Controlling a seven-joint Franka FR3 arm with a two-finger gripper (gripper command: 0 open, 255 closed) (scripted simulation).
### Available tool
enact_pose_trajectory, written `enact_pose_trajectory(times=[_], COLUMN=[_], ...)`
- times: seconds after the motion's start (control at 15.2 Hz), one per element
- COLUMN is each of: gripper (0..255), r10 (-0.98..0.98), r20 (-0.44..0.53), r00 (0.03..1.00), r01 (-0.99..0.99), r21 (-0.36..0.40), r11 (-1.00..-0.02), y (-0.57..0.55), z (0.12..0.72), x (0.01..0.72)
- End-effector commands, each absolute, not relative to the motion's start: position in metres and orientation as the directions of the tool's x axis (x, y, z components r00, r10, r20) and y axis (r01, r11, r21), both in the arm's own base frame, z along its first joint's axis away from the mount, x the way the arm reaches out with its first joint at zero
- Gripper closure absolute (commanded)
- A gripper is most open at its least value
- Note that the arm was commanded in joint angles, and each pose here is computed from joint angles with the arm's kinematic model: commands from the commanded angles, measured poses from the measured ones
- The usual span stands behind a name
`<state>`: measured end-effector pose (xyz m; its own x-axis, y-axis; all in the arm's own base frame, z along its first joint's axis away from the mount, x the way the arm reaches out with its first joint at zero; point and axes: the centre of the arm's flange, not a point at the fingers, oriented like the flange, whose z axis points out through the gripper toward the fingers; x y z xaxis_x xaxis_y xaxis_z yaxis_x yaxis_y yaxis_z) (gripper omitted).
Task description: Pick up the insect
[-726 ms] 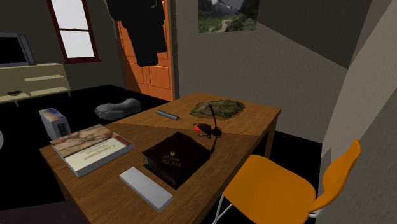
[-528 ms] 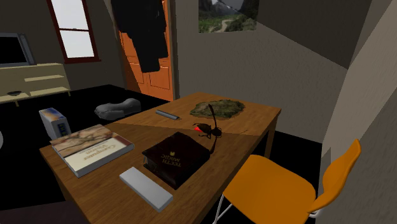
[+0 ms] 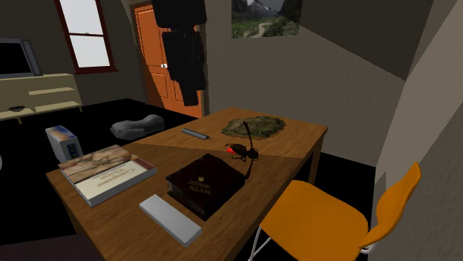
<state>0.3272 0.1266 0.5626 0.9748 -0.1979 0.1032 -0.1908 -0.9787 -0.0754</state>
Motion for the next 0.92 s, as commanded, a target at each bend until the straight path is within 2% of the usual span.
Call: enact_pose_trajectory(times=[0.0, 0.86], gripper=[0, 0], r10=[-0.214, -0.302], r20=[0.103, 0.097], r00=[0.971, 0.948], r01=[-0.207, -0.301], r21=[-0.07, -0.03], r11=[-0.976, -0.953], y=[0.15, 0.299], z=[0.548, 0.457], x=[0.33, 0.366])
